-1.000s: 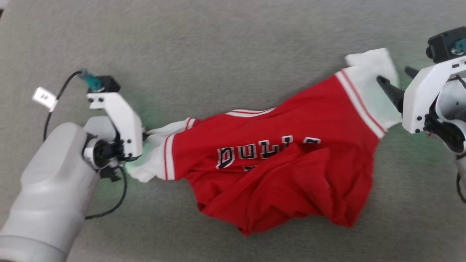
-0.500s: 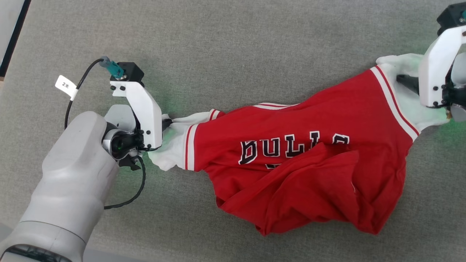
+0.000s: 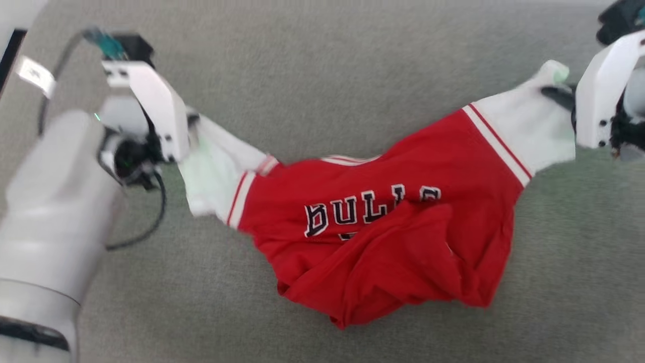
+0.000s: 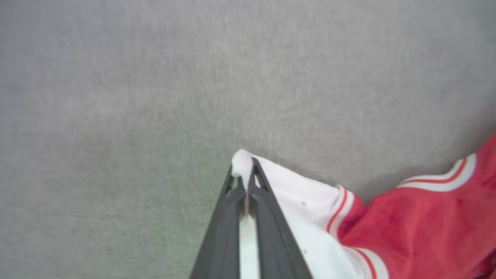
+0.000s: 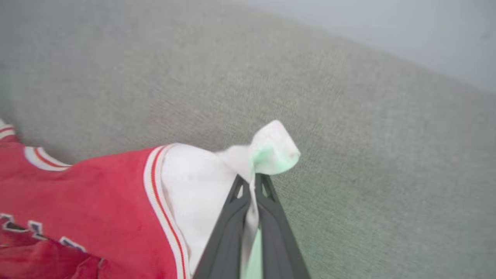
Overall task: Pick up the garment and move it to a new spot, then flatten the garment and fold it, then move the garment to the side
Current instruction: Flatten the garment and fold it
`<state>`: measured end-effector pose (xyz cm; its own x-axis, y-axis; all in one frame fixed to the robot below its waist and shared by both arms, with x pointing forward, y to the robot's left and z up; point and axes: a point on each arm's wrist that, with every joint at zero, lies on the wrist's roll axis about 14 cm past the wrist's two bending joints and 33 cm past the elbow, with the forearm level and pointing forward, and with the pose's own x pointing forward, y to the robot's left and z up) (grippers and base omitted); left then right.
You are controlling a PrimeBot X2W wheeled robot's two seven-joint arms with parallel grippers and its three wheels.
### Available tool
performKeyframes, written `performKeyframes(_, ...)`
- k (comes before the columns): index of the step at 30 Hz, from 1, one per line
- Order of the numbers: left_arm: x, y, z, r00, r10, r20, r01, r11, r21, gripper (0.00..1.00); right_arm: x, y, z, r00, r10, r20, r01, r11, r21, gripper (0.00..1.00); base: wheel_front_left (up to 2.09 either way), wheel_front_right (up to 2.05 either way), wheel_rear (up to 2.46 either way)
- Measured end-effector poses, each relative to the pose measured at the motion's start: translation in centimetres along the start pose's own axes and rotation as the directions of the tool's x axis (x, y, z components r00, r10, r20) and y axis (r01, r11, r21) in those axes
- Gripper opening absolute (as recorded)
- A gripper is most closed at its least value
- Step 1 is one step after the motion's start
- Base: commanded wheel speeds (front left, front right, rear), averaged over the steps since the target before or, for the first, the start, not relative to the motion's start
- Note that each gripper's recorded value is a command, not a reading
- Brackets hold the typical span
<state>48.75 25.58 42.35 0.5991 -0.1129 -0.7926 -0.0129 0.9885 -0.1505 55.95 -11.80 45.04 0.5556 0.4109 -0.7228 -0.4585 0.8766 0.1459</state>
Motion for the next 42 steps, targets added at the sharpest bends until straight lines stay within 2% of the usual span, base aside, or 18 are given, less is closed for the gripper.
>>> performKeyframes(4, -3.2, -1.4, 6.0, 0.989, -0.017, 0.150, 0.005, 0.997, 0.083, 0.00, -4.2, 0.0, 4.2, 0.986, -0.014, 0.166, 0.017, 1.000, -0.014, 0.00, 0.00, 0.00, 0.00)
performKeyframes(8, -7.5, -3.5, 11.5, 0.955, -0.043, 0.294, -0.001, 0.989, 0.147, 0.00, -8.7, -0.1, 7.7, 0.948, -0.046, 0.314, 0.057, 0.998, -0.025, 0.00, 0.00, 0.00, 0.00)
performKeyframes(11, -11.4, -4.7, 15.2, 0.911, -0.061, 0.407, -0.016, 0.983, 0.183, 0.00, -12.5, -0.1, 10.5, 0.897, -0.070, 0.436, 0.087, 0.996, -0.021, 0.00, 0.00, 0.00, 0.00)
performKeyframes(18, -19.7, -7.2, 20.8, 0.793, -0.101, 0.601, -0.041, 0.975, 0.218, 0.00, -21.2, 1.2, 16.2, 0.740, -0.111, 0.663, 0.190, 0.981, -0.048, 0.00, 0.00, 0.00, 0.00)
performKeyframes(24, -25.6, -9.4, 23.9, 0.689, -0.139, 0.711, -0.051, 0.970, 0.239, 0.00, -26.9, 2.9, 19.2, 0.625, -0.117, 0.772, 0.242, 0.969, -0.049, 0.00, 0.00, 0.00, 0.00)
performKeyframes(27, -27.0, -9.9, 24.7, 0.655, -0.147, 0.741, -0.061, 0.967, 0.245, 0.00, -28.5, 3.2, 20.0, 0.586, -0.126, 0.800, 0.267, 0.963, -0.044, 0.00, 0.00, 0.00, 0.00)
performKeyframes(33, -28.5, -10.2, 25.7, 0.607, -0.156, 0.779, -0.071, 0.966, 0.248, 0.00, -30.2, 3.4, 21.1, 0.535, -0.131, 0.835, 0.278, 0.960, -0.027, 0.00, 0.00, 0.00, 0.00)
performKeyframes(40, -28.4, -9.9, 26.6, 0.580, -0.156, 0.800, -0.074, 0.967, 0.243, 0.00, -29.8, 2.6, 21.6, 0.537, -0.149, 0.830, 0.277, 0.961, -0.007, 0.00, 0.00, 0.00, 0.00)
performKeyframes(42, -28.0, -9.9, 27.0, 0.572, -0.160, 0.804, -0.079, 0.966, 0.248, 0.00, -29.7, 1.8, 22.0, 0.519, -0.163, 0.839, 0.299, 0.954, 0.001, 0.00, 0.00, 0.00, 0.00)
